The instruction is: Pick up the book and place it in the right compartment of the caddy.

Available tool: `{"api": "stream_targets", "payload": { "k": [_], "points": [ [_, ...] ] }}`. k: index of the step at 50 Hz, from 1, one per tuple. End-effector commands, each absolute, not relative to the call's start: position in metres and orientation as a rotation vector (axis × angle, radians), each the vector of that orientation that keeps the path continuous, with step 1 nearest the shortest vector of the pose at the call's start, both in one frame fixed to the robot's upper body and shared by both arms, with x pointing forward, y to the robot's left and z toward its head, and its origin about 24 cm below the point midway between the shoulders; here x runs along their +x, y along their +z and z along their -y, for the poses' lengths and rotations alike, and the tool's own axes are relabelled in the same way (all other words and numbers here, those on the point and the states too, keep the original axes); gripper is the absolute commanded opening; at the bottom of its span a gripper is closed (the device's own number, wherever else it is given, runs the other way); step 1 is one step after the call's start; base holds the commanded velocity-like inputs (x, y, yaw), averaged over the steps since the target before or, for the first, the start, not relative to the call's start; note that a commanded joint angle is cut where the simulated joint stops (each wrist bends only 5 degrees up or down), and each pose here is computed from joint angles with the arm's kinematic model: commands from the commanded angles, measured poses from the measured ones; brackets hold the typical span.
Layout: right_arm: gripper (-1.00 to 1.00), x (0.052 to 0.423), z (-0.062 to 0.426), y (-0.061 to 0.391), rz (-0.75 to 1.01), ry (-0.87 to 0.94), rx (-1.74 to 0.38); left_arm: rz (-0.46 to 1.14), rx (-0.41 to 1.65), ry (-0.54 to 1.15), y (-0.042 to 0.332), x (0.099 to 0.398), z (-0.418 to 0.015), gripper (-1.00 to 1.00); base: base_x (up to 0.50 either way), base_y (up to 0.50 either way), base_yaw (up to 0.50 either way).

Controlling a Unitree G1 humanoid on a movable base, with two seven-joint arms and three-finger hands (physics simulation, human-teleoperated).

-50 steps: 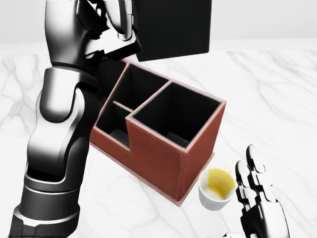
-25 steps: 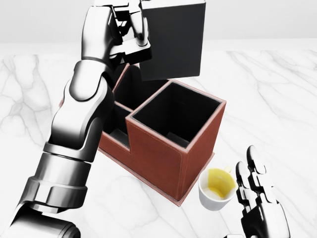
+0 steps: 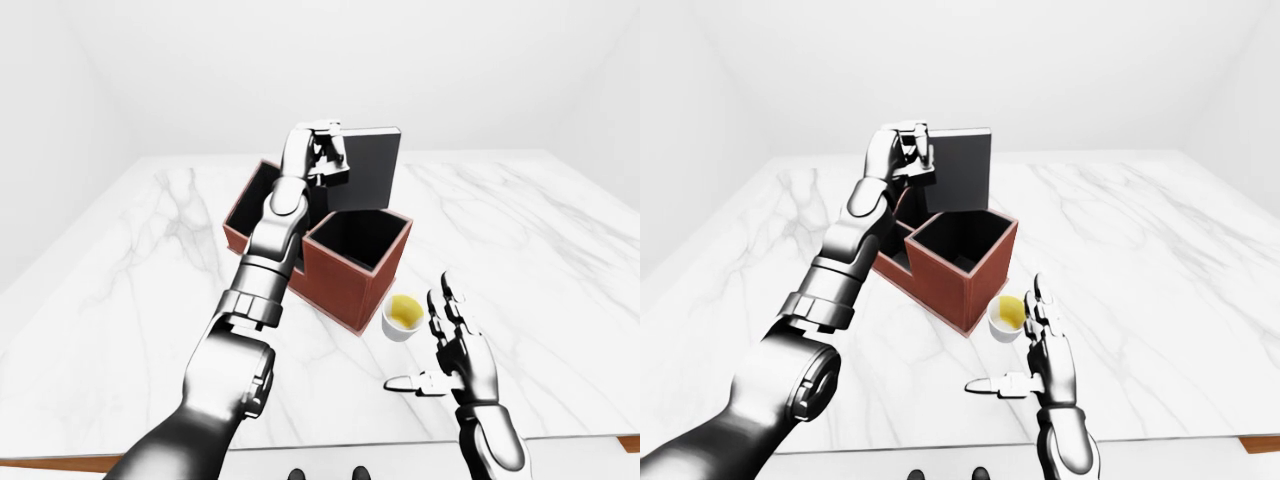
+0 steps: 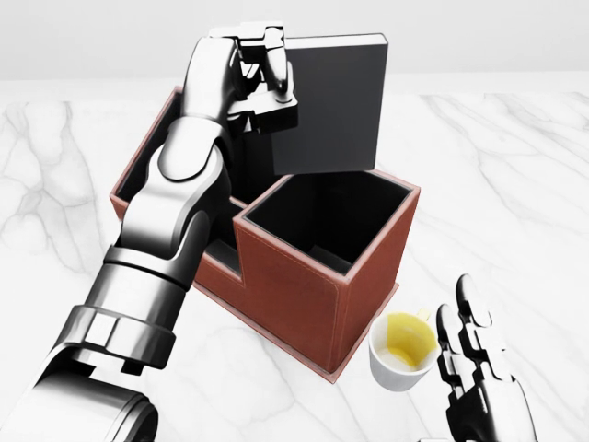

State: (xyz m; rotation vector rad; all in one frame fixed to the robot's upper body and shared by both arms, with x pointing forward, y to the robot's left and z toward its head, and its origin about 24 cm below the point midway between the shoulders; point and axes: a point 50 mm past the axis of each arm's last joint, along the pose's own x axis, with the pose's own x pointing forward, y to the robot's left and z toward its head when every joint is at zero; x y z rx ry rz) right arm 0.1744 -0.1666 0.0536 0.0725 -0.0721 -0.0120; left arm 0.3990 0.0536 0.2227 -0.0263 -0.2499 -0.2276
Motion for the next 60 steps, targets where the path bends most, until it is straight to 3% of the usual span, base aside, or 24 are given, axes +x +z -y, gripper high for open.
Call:
{"api": "stream_targets", "payload": {
  "k": [1, 60],
  "points": [
    [1.00, 0.172, 0.165, 0.051, 0.057, -0.009, 0.072, 0.284, -0.036, -0.226, 0.234, 0.399, -0.054, -1.00, 0.00, 0.00, 0.00],
    [1.00, 0.166, 0.161, 0.050, 0.039, -0.002, 0.070, 0.079, -0.013, -0.239, 0.184, 0.405, -0.047, -1.00, 0.00, 0.00, 0.00]
  ]
}}
